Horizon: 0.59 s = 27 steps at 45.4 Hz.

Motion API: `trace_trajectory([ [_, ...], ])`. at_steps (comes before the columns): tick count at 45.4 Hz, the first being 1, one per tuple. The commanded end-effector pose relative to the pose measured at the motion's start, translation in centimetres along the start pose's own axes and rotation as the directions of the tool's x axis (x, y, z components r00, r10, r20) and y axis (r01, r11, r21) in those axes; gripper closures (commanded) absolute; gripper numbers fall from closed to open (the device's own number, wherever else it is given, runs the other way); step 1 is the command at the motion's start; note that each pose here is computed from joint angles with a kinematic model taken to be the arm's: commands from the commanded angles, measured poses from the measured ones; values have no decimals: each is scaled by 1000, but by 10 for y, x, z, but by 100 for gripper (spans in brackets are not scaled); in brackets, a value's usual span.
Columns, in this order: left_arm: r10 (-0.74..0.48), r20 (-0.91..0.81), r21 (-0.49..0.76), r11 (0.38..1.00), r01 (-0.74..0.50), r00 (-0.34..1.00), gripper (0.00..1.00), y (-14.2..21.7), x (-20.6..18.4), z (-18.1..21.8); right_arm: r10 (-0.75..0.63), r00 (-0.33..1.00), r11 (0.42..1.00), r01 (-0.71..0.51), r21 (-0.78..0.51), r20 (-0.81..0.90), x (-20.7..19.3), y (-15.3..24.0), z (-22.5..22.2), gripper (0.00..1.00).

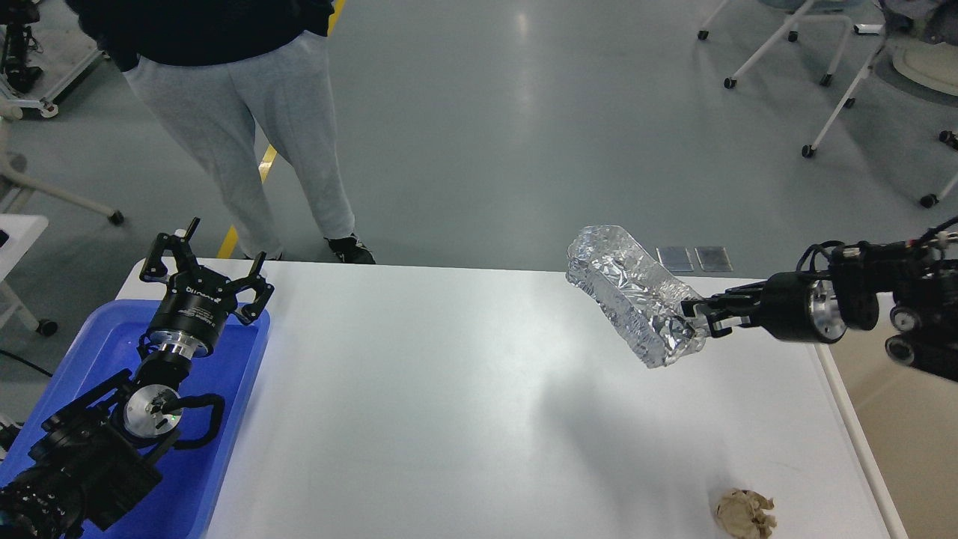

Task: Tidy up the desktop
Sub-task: 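Lift the foil wrapper and carry it toward the beige bin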

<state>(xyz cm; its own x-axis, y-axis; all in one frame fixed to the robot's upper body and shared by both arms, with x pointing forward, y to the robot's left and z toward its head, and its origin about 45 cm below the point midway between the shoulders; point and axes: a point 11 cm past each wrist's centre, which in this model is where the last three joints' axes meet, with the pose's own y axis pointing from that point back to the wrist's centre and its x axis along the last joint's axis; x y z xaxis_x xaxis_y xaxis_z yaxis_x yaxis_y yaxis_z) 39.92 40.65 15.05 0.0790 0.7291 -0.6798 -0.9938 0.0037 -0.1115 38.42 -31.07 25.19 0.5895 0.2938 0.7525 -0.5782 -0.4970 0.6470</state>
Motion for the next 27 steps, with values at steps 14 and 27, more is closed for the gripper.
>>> trace_trajectory([
  [14, 0, 0, 0, 1000, 0, 1000, 0, 0, 0, 0, 31, 999, 999, -32, -30, -22, 55, 63, 0, 100],
  [27, 0, 0, 0, 1000, 0, 1000, 0, 0, 0, 0, 30, 999, 998, -31, -63, -11, 50, 69, 11, 100],
])
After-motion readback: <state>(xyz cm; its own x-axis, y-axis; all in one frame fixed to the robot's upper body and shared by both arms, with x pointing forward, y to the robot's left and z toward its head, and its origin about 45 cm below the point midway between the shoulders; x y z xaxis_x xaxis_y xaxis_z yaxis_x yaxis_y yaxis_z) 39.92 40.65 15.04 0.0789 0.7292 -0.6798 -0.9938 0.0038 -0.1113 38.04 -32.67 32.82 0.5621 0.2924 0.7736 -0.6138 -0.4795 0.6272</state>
